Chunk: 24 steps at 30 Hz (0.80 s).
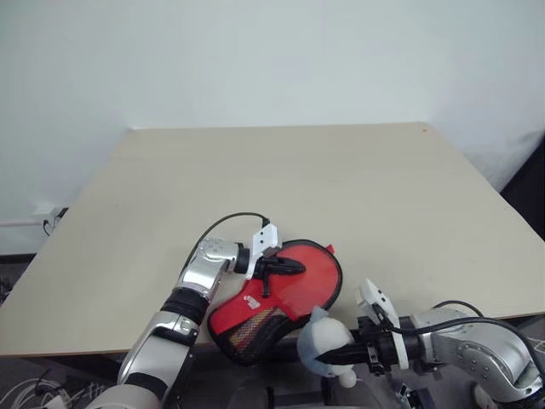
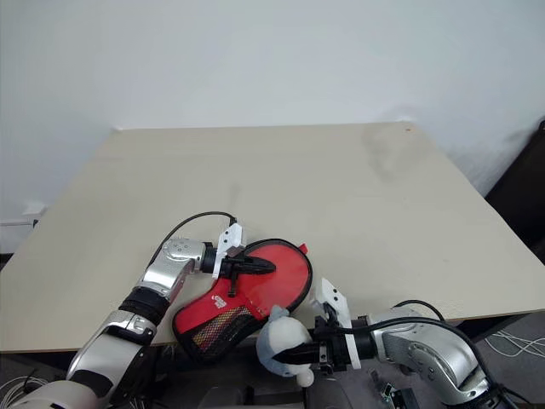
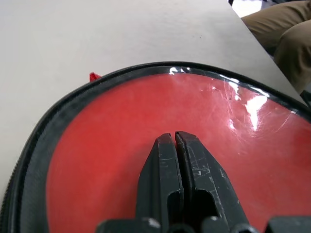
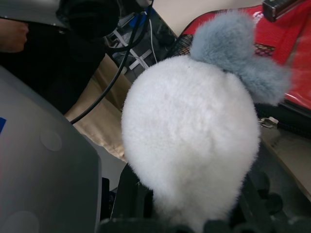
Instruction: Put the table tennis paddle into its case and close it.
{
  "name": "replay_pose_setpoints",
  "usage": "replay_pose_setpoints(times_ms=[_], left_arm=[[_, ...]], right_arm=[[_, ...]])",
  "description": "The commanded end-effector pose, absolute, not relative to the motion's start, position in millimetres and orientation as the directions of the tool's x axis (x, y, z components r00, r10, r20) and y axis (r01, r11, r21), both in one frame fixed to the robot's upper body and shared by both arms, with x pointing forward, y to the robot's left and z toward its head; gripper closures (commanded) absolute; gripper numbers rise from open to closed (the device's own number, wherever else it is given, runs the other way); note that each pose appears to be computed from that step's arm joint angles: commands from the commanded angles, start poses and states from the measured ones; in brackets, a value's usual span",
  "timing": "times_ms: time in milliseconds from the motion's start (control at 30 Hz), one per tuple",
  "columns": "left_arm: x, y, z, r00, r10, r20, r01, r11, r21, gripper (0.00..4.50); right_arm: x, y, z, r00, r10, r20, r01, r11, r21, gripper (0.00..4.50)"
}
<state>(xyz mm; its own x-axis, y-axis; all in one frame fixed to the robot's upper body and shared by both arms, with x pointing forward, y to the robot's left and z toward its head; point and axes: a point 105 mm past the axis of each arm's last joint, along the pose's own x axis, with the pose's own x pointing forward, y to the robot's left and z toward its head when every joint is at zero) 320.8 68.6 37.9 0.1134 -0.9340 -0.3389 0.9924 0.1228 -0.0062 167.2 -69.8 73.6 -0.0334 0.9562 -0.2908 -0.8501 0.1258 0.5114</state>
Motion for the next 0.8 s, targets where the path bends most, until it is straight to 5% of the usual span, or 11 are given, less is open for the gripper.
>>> replay_pose_setpoints(times_ms=[33, 800], left_arm=[[314, 72, 11, 0.125, -0.915, -0.383, 0.986, 0.159, -0.058, 4.50], [312, 81, -4, 0.078, -0.874, -0.479, 0.987, 0.137, -0.088, 4.50]], right_arm=[[169, -67, 80, -0.042, 0.965, -0.260, -0.866, 0.095, 0.492, 3.94], [150, -61, 81, -0.191, 0.945, -0.267, -0.872, -0.039, 0.488, 3.94]])
